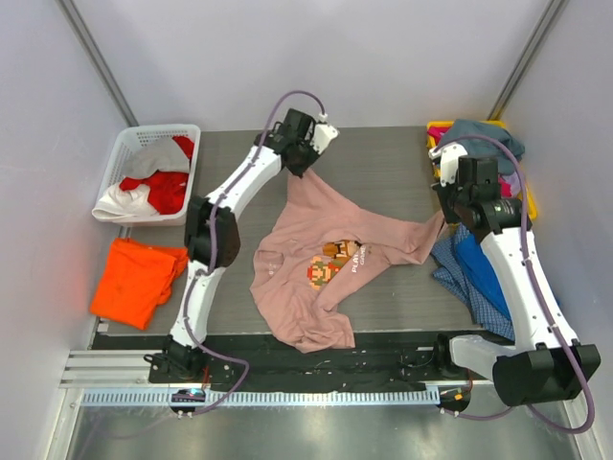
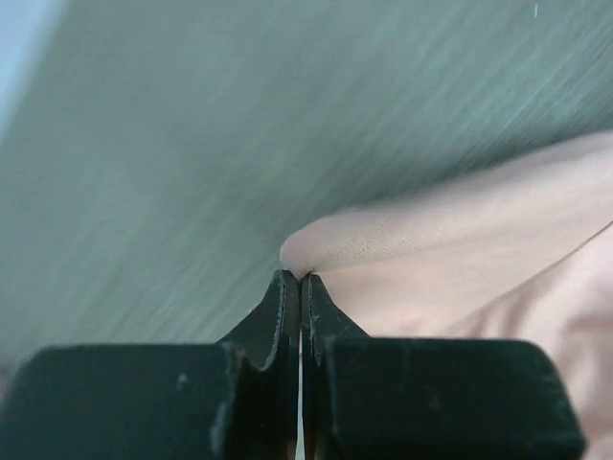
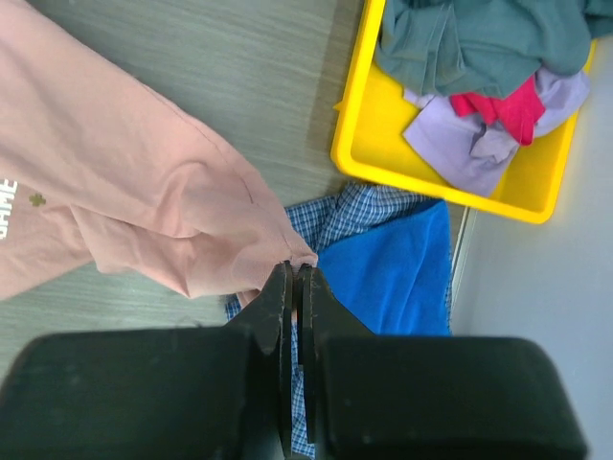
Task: Fold and stack the t-shirts
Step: Flatten out the tshirt
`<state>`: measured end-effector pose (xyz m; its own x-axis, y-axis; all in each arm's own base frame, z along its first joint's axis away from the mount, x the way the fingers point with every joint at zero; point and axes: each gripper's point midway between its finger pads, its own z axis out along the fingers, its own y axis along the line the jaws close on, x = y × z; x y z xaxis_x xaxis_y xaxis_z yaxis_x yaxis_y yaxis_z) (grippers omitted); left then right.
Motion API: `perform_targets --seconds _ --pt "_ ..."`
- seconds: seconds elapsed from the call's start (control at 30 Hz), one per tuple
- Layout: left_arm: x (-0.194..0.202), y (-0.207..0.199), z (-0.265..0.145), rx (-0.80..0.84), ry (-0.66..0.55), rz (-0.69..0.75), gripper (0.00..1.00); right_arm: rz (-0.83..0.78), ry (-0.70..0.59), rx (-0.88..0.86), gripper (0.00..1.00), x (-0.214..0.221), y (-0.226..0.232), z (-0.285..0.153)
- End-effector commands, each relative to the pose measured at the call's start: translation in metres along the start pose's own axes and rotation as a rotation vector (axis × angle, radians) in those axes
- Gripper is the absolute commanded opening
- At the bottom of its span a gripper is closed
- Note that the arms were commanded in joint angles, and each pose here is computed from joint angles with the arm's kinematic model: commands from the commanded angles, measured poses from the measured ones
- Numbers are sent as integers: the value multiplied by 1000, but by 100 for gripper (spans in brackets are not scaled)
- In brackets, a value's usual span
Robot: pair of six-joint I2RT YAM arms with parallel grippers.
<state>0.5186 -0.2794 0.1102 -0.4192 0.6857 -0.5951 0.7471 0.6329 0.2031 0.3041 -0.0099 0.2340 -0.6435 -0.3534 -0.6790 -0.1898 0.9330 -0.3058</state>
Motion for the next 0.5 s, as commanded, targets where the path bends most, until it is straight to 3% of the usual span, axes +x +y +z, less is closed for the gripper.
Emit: perform_targets --seconds 0.0,0.17,0.47 --pt "-71 52 -125 -267 -240 -28 0 49 -143 37 1 -53 -16 -10" --pt "-74 59 -197 -351 -293 -60 0 47 -165 9 1 -76 -18 -16" --pt "-34 28 -289 -385 -301 -78 0 -1 -226 -35 1 -95 -19 -58"
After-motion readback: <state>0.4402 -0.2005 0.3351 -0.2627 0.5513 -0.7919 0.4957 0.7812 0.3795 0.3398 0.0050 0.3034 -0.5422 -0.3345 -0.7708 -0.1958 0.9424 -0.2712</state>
